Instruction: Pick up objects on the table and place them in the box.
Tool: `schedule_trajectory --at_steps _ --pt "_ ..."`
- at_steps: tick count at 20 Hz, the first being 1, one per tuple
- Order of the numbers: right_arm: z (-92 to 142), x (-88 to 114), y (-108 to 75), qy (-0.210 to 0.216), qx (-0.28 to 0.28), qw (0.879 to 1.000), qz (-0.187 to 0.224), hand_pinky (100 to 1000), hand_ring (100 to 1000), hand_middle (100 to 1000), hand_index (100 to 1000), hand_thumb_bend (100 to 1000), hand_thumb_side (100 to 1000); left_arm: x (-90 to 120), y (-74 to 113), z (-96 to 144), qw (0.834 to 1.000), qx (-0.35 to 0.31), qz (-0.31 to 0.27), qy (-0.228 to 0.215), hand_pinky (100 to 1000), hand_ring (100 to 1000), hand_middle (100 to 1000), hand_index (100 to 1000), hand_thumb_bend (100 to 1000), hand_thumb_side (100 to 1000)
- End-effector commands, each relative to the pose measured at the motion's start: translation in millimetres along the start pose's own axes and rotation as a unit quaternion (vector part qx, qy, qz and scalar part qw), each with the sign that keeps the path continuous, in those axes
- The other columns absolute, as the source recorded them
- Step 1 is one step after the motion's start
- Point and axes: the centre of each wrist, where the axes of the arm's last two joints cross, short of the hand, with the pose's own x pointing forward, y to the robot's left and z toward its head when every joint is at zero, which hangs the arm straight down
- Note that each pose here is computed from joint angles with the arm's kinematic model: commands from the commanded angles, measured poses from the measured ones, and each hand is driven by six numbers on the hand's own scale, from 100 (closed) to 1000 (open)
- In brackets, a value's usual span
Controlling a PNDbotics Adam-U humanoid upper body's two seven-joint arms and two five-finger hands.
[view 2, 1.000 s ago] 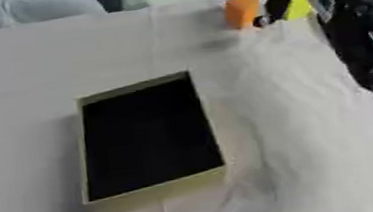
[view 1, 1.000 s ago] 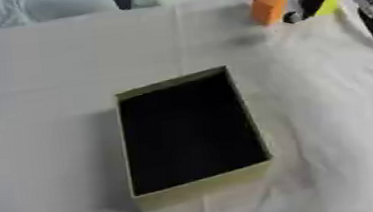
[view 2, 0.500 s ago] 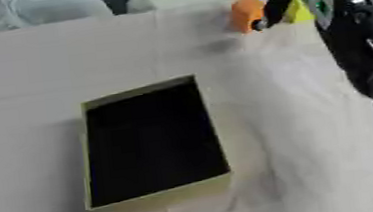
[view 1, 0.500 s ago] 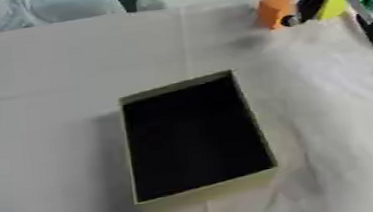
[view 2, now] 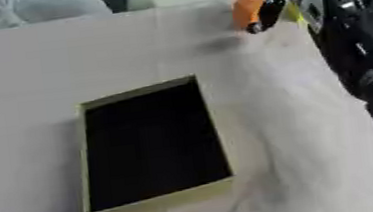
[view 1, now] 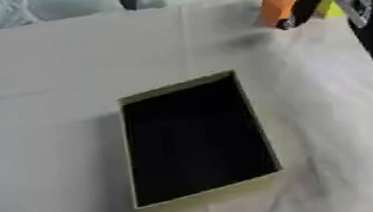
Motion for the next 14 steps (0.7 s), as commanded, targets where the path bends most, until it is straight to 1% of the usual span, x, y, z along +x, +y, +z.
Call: schedule_trajectory --at_steps 1,5,10,14 --pt "8.8 -11.8 -17.0 0.024 -0.017 1.0 0.007 850 940 960 958 347 100 4.0 0.2 -3.4 1.0 -0.004 -0.002 -0.009 866 596 651 802 429 807" --pt "9.7 -13.0 -19.3 0.032 -0.015 0.999 0.007 850 941 962 957 312 100 3.7 0.4 -2.1 1.0 -0.004 -0.003 -0.006 868 595 651 802 426 808" --pt "10.4 -13.1 -22.8 0.039 -0.011 0.999 0.005 848 941 962 956 303 100 3.5 0.2 -1.2 1.0 -0.004 -0.004 -0.004 868 593 650 802 423 806" --pt "10.7 -15.5 -21.3 0.051 -0.003 0.999 -0.002 846 939 959 951 296 100 3.4 -0.2 -0.3 1.0 -0.004 -0.004 -0.003 869 591 649 802 419 805"
